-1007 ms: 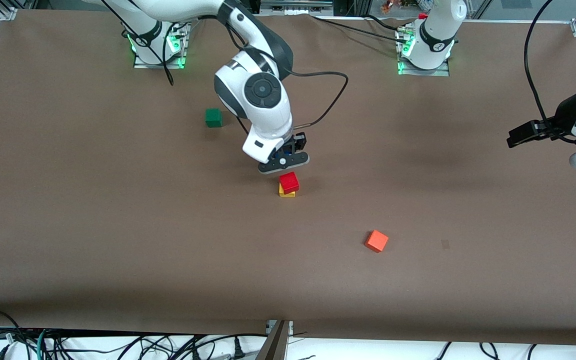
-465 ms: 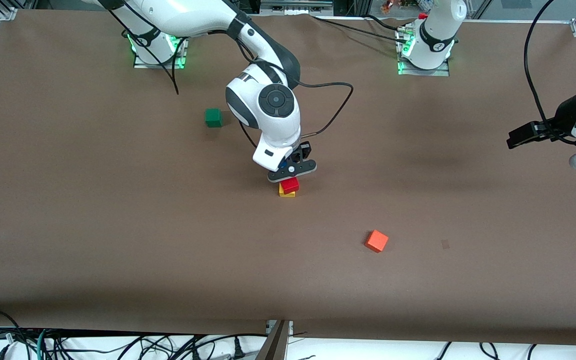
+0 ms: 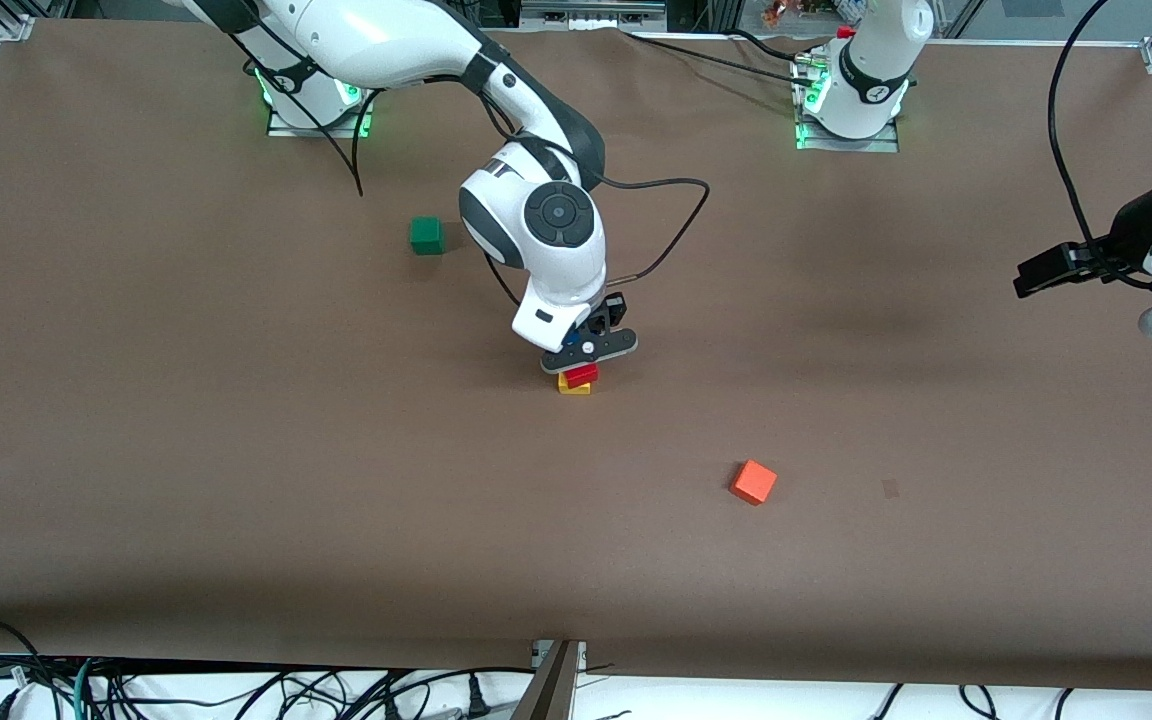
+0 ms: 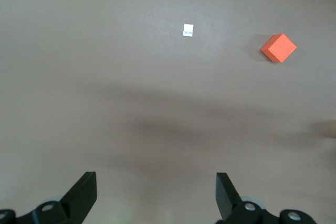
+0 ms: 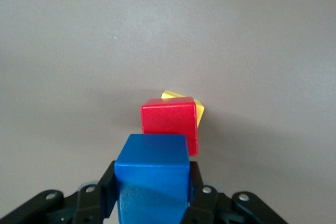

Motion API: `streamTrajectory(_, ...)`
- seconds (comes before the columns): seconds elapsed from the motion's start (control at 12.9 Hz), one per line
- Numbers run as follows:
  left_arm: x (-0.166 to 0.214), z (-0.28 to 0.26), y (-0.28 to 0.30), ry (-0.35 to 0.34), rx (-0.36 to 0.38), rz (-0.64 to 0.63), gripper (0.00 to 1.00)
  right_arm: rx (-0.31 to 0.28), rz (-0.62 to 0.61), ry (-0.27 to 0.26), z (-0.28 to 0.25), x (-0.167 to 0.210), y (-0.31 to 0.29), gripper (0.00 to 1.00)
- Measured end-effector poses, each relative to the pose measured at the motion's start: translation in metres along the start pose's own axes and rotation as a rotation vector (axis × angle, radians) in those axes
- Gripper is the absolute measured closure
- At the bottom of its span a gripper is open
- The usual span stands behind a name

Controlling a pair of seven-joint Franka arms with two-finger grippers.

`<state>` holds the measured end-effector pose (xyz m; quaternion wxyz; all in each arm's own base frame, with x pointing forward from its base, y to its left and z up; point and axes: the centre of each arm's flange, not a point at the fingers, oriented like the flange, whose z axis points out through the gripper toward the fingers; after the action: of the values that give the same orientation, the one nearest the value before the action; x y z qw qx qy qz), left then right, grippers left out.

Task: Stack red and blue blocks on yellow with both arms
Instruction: 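Lower the blue cube onto the red cube with the right gripper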

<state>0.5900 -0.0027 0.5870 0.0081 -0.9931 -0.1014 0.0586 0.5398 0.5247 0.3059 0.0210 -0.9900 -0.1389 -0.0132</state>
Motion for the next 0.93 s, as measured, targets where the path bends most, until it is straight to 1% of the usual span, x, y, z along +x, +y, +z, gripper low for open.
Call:
streamTrajectory(0.46,0.000,0.000,0.000,0.000,0.000,0.000,0.00,0.011,0.004,0.022,-0.008,0.007,-0.001,0.46)
streamTrajectory(0.93,0.000,0.000,0.000,0.001,0.000,0.000,0.00,0.008,0.012,0.035,0.000,0.018,0.001,0.46)
